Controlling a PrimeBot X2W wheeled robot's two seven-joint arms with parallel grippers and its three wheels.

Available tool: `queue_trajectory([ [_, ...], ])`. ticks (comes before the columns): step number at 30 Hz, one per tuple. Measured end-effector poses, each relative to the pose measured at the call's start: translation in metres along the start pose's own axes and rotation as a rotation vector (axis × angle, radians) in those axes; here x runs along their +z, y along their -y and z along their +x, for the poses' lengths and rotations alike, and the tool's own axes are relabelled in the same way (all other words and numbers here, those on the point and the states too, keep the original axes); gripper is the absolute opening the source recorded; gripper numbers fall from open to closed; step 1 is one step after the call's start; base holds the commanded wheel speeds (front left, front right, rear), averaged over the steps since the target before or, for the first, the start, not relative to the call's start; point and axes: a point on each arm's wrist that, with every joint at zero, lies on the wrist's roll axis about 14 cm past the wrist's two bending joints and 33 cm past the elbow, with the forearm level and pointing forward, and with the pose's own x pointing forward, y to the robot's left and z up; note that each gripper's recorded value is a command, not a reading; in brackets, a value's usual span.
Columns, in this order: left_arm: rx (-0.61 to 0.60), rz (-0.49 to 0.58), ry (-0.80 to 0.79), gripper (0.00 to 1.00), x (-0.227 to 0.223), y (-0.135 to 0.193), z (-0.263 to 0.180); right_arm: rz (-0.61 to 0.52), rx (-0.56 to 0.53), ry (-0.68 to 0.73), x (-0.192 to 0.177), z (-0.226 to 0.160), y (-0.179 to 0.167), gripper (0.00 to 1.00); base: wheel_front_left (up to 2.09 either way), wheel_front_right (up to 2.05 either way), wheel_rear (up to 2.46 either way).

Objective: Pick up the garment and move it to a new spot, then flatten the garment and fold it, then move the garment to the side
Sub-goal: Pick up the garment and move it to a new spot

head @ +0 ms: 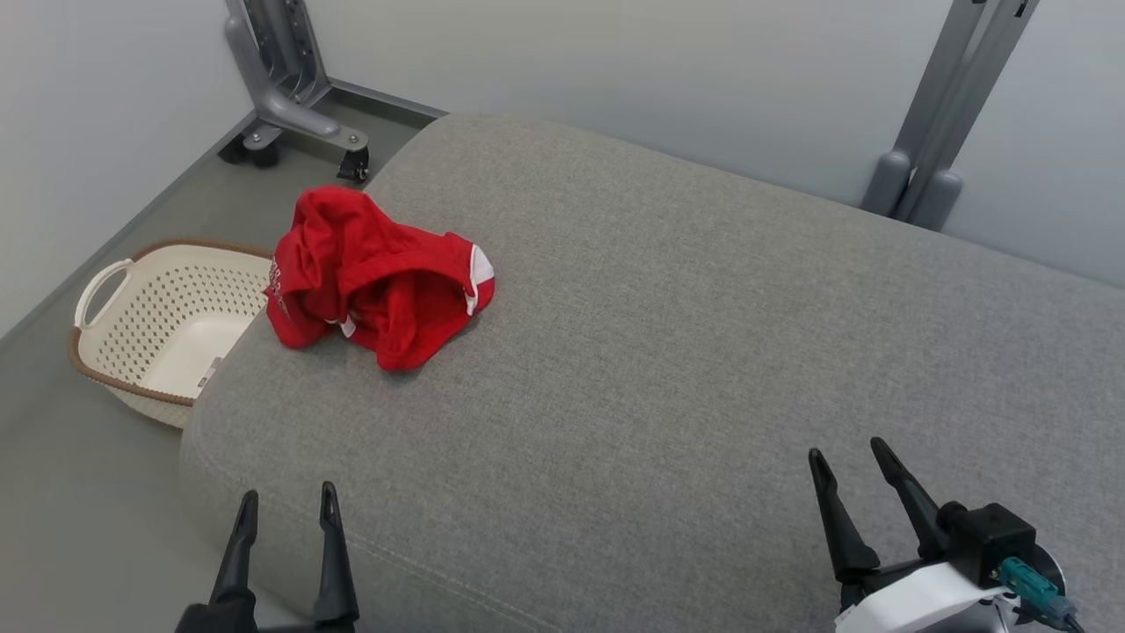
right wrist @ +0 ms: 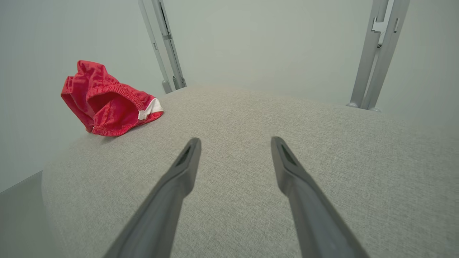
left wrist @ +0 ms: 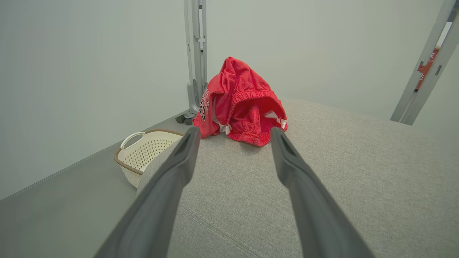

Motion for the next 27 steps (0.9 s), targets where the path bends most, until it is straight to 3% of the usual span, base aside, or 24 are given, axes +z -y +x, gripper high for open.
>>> queue_trajectory([
  [6, -0.061, 0.061, 0.094, 1.00, 0.030, 0.012, 0.050, -0.033, 0.005, -0.012, -0.006, 0.011, 0.020, 1.00, 0.00, 0.00, 0.00],
  [14, -0.179, 0.196, 0.118, 1.00, 0.047, 0.042, 0.157, -0.035, -0.043, -0.023, -0.020, 0.029, 0.066, 1.00, 0.00, 0.00, 0.00],
  [18, -0.187, 0.203, -0.012, 1.00, 0.028, 0.058, 0.210, -0.037, -0.110, -0.036, -0.030, 0.027, 0.098, 1.00, 0.00, 0.00, 0.00],
  [21, -0.129, 0.207, -0.156, 1.00, 0.003, 0.052, 0.239, -0.034, -0.171, -0.043, -0.037, 0.023, 0.121, 1.00, 0.00, 0.00, 0.00],
  [24, -0.080, 0.193, -0.350, 1.00, -0.041, 0.046, 0.250, -0.036, -0.232, -0.041, -0.040, 0.018, 0.140, 1.00, 0.00, 0.00, 0.00],
  [27, -0.077, 0.264, -0.498, 1.00, -0.077, 0.042, 0.254, -0.044, -0.291, -0.066, -0.049, 0.006, 0.158, 1.00, 0.00, 0.00, 0.00],
])
